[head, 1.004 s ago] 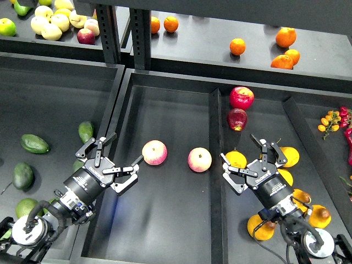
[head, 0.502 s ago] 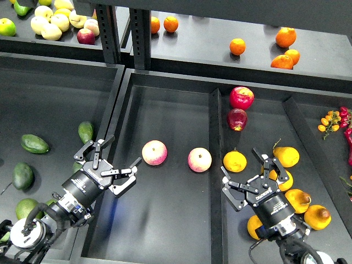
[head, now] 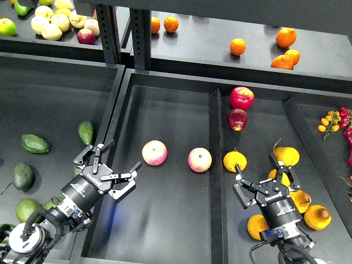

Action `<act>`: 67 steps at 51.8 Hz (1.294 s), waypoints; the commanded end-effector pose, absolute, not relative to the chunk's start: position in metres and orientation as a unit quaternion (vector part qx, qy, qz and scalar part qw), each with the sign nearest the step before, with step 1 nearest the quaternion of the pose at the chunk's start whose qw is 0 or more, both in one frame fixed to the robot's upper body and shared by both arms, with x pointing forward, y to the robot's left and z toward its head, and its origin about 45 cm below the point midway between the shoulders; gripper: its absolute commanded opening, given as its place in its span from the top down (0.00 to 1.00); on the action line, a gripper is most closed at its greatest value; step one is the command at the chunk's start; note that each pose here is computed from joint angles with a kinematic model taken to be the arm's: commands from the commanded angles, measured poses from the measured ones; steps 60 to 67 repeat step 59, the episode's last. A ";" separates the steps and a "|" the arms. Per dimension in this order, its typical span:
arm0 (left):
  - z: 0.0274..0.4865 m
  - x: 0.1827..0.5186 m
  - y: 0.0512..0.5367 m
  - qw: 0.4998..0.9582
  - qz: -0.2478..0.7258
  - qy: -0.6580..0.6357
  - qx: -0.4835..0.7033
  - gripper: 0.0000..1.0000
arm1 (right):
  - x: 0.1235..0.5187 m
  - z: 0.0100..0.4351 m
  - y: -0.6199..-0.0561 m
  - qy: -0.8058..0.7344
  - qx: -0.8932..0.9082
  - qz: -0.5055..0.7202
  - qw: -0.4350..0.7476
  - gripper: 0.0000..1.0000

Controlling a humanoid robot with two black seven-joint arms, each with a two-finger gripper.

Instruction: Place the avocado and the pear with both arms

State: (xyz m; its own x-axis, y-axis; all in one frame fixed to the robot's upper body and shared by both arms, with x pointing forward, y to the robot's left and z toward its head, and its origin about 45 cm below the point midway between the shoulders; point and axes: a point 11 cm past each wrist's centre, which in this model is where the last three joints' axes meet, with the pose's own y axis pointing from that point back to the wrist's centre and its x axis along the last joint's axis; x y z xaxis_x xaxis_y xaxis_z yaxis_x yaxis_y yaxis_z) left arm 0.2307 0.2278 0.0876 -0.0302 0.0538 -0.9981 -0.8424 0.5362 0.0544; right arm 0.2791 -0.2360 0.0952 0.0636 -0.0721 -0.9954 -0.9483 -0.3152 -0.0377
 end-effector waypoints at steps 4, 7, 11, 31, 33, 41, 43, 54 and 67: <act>0.088 0.233 0.227 0.620 0.361 0.619 -0.318 0.01 | 0.293 0.106 -0.233 0.424 -0.598 0.541 0.412 0.00; 0.090 0.239 0.229 0.620 0.368 0.612 -0.326 0.01 | 0.294 0.109 -0.232 0.420 -0.601 0.541 0.413 0.00; 0.092 0.244 0.232 0.617 0.376 0.603 -0.338 0.01 | 0.294 0.109 -0.229 0.417 -0.603 0.541 0.411 0.00; 0.103 0.254 0.233 0.622 0.377 0.587 -0.355 0.01 | 0.280 0.107 -0.219 0.406 -0.609 0.549 0.404 0.00; 0.104 0.254 0.233 0.622 0.378 0.586 -0.356 0.01 | 0.276 0.105 -0.216 0.403 -0.609 0.554 0.400 0.01; 0.105 0.255 0.233 0.621 0.378 0.585 -0.359 0.01 | 0.270 0.111 -0.206 0.385 -0.600 0.569 0.411 0.00; 0.105 0.255 0.233 0.621 0.379 0.585 -0.360 0.01 | 0.271 0.114 -0.206 0.381 -0.592 0.571 0.423 0.00; 0.107 0.256 0.233 0.623 0.377 0.583 -0.361 0.01 | 0.273 0.117 -0.208 0.372 -0.571 0.581 0.445 0.00; 0.107 0.256 0.233 0.623 0.377 0.582 -0.362 0.01 | 0.272 0.117 -0.209 0.373 -0.571 0.580 0.445 0.00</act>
